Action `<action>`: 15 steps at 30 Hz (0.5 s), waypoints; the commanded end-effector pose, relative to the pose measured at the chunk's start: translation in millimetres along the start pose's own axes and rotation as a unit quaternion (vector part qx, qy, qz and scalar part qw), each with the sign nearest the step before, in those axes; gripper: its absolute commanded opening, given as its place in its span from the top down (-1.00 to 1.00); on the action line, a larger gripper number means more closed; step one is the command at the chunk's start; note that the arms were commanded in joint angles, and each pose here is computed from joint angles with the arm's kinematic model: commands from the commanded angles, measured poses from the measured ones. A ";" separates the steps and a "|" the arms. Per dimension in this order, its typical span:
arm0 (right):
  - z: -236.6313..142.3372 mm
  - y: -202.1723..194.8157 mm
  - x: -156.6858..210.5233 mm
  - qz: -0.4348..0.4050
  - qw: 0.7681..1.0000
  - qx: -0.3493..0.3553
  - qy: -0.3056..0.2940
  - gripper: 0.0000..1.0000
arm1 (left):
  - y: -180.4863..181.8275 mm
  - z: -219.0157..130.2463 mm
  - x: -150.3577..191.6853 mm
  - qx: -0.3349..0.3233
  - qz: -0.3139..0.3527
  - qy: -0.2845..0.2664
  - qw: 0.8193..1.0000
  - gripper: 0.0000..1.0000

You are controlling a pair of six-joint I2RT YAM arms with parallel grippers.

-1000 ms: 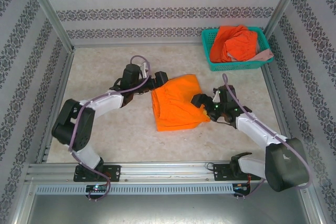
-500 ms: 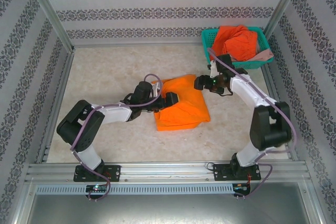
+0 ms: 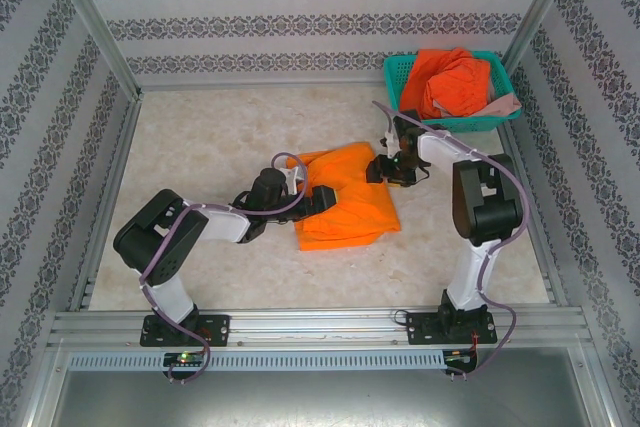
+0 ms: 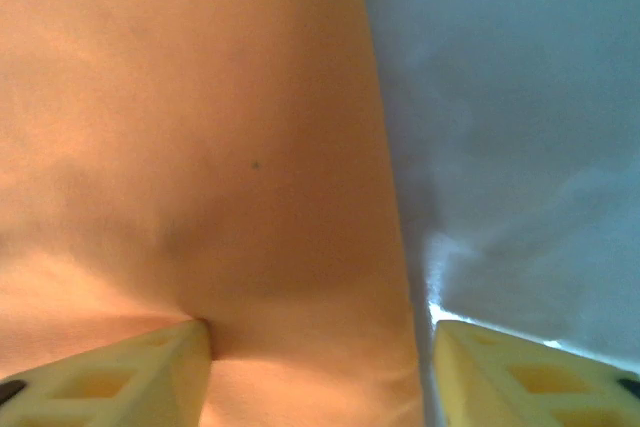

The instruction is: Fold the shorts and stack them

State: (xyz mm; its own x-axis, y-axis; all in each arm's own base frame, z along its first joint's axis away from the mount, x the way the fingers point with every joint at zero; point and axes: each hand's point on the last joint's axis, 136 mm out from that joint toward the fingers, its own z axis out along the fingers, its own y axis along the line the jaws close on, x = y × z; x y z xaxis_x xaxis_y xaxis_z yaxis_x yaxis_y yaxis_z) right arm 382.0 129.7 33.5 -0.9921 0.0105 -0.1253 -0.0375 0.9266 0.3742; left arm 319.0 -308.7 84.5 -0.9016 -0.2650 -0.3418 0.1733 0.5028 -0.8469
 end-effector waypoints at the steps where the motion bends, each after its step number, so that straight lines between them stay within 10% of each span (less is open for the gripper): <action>1: 4.4 1.5 -2.0 0.011 1.000 -0.019 0.011 -0.01 | 36.9 2.8 24.4 -0.053 -0.033 0.027 0.998 -1.00; 10: -19.1 -29.8 2.4 -0.001 0.996 0.090 0.001 1.00 | 0.7 -22.1 -7.5 -0.028 0.003 -0.025 0.999 -1.00; 15: -64.7 -86.8 6.2 -0.033 0.969 0.245 -0.005 1.00 | -23.2 -54.7 -29.6 -0.032 0.036 -0.062 0.997 -1.00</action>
State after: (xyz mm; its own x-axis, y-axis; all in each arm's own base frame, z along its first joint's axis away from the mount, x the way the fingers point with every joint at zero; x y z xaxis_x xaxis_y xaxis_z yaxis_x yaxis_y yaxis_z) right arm 373.8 84.0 33.7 -0.9928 -0.0142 -0.1189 -0.0315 0.9889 0.1454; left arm 318.8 -283.9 125.0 -0.8580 -0.3189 -0.4027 0.1927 0.5269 -0.8278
